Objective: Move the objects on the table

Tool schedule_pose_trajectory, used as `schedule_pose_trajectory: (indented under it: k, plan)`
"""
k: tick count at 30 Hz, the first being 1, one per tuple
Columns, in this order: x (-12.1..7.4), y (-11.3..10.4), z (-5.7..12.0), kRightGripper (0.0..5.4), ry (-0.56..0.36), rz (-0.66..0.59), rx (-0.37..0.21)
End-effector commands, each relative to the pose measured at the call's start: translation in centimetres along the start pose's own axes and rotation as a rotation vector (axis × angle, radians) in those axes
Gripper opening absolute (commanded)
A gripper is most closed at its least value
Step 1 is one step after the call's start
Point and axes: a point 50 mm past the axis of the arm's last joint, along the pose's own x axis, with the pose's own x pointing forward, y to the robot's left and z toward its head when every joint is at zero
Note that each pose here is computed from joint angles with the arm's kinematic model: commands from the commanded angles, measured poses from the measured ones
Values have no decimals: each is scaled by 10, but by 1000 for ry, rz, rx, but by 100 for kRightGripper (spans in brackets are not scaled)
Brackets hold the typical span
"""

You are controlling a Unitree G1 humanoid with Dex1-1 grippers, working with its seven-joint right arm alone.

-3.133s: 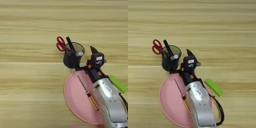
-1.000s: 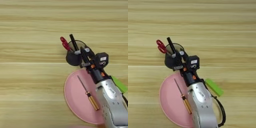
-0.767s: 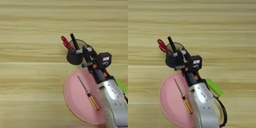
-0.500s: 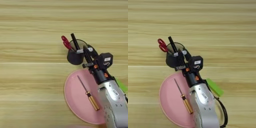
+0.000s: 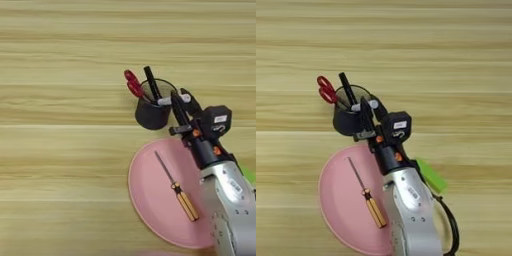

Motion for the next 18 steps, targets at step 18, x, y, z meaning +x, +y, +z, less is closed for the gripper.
schedule_pose_trajectory:
  k: [18]
  plan:
    - [5,-1,41,75,-188,-8,-47]
